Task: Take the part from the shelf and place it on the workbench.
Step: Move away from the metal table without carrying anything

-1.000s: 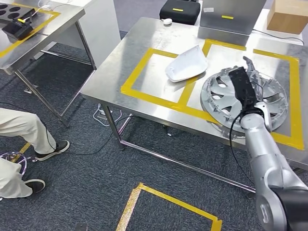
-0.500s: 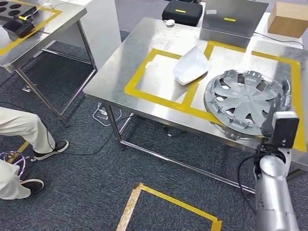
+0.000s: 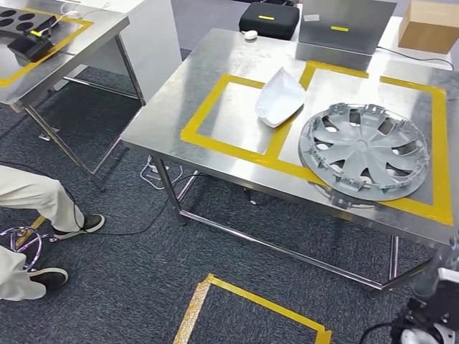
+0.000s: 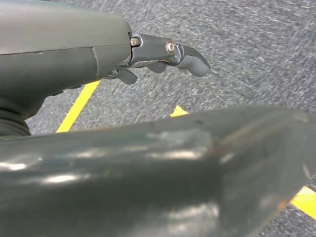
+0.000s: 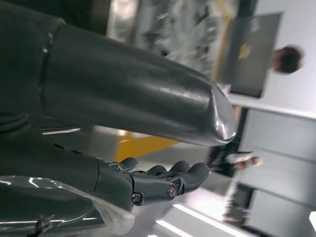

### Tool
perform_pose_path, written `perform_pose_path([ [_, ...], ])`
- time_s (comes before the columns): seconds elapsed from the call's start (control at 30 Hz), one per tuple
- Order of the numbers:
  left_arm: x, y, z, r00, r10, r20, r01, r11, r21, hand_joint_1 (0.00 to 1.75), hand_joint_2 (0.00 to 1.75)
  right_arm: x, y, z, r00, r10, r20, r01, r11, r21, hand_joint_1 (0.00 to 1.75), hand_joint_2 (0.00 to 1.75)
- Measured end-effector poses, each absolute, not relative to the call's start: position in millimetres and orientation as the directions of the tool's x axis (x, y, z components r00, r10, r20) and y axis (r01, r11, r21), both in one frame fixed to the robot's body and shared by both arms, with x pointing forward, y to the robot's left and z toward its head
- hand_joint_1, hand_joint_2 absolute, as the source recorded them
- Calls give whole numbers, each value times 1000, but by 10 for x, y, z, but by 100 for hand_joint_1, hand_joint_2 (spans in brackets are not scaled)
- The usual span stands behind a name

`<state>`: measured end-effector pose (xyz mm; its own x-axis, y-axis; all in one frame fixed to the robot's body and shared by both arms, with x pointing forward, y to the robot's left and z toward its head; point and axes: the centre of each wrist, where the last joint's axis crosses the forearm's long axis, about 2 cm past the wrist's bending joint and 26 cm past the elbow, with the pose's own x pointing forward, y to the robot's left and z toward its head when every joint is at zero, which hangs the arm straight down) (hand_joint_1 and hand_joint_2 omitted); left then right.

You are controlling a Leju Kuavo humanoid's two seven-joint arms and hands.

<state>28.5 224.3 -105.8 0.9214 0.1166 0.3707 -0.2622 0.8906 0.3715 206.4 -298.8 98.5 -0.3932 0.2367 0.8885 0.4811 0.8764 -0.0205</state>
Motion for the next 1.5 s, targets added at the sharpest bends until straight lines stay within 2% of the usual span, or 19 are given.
perform_pose_path([
  [0.1, 274, 2219, -1055, 922, 127, 365, -269, 889, 371, 0, 0, 1868, -3049, 778, -319, 191, 928, 506, 863, -4, 0, 0],
  [0.23, 265, 2207, -1055, 923, 133, 362, -273, 888, 369, 0, 0, 1712, -3077, 615, -215, 198, 956, 543, 838, -51, 0, 0],
  [0.4, 286, 2187, -1050, 920, 143, 366, -284, 886, 367, 0, 0, 1520, -3095, 316, -57, 261, 964, 545, 817, -189, 0, 0],
  [0.63, 253, 2067, -1034, 923, 154, 354, -282, 894, 348, 0, 0, 1064, -3093, -470, 281, 260, 924, 456, 811, -367, 0, 0],
  [0.77, 247, 2044, -1031, 923, 155, 352, -282, 896, 344, 0, 0, 873, -3022, -685, 384, 201, 901, 439, 819, -370, 0, 0],
  [0.93, 253, 2035, -1029, 923, 156, 351, -282, 896, 344, 0, 0, 846, -2960, -770, 427, 160, 890, 437, 825, -358, 0, 0],
  [1.1, 228, 2031, -1030, 925, 153, 347, -278, 896, 346, 0, 0, 743, -2899, -866, 510, 166, 844, 373, 841, -391, 0, 0],
  [1.3, 233, 2038, -1030, 922, 142, 360, -276, 893, 354, 0, 0, 511, -2723, -1013, 657, 175, 734, 235, 877, -420, 0, 0],
  [1.43, 263, 2052, -1030, 922, 143, 359, -276, 894, 352, 0, 0, 428, -2571, -1054, 764, 143, 629, 145, 912, -385, 0, 0],
  [1.5, 263, 2055, -1031, 928, 144, 343, -268, 898, 349, 0, 0, 381, -2505, -1069, 815, 100, 571, 113, 939, -325, 0, 0],
])
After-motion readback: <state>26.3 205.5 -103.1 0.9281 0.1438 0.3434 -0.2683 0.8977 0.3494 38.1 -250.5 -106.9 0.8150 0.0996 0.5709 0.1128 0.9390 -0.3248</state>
